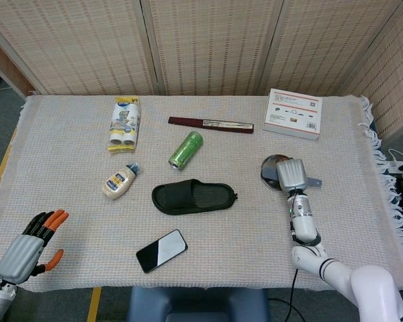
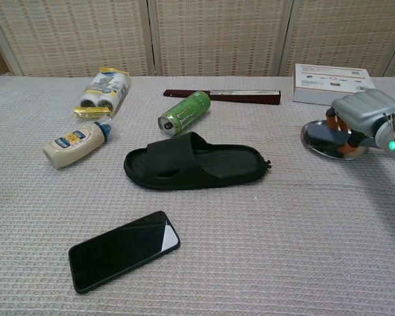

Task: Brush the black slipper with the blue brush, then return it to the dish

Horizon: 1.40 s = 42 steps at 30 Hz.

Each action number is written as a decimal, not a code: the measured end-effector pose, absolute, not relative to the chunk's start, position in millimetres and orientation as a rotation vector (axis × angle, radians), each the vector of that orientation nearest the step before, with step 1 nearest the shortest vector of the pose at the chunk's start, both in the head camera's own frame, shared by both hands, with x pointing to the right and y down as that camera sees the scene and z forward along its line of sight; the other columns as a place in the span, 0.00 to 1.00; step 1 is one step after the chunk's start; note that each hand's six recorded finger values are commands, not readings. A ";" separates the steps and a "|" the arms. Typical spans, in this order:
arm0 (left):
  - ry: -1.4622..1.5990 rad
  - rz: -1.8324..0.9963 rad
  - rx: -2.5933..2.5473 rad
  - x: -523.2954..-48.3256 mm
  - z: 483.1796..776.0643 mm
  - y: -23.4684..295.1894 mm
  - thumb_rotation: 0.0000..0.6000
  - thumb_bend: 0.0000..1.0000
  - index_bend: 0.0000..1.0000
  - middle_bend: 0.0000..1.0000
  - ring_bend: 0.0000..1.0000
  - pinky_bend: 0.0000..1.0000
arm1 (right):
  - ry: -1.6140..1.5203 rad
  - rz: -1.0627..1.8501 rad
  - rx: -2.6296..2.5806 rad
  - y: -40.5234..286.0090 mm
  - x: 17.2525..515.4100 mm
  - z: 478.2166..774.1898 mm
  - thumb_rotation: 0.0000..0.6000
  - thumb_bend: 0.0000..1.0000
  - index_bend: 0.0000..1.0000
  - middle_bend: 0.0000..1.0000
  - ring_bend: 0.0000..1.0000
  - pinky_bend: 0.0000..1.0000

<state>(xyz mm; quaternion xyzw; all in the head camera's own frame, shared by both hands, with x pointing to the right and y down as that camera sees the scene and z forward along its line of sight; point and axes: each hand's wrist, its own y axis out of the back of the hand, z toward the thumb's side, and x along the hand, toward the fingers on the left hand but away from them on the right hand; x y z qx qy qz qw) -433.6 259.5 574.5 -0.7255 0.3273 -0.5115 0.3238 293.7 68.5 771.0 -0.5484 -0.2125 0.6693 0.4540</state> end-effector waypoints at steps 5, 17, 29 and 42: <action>0.858 -1.338 -1.902 -432.6 574.1 259.8 1.00 0.45 0.00 0.00 0.00 0.06 | -0.526 1.633 -1.372 66.3 296.6 764.2 1.00 0.46 0.28 0.37 0.32 0.73; 0.857 -1.328 -1.901 -430.4 572.2 261.1 1.00 0.45 0.00 0.00 0.00 0.06 | -0.468 1.686 -1.380 70.1 315.4 755.9 1.00 0.46 0.11 0.26 0.23 0.67; 0.885 -1.344 -1.875 -437.7 571.4 256.8 1.00 0.45 0.00 0.00 0.00 0.06 | -0.759 1.565 -1.590 86.7 329.3 699.8 1.00 0.25 0.00 0.04 0.01 0.22; 0.928 -1.360 -1.788 -444.2 573.7 247.7 1.00 0.45 0.00 0.00 0.00 0.06 | -0.995 1.169 -1.555 215.8 397.1 569.1 1.00 0.15 0.00 0.00 0.00 0.00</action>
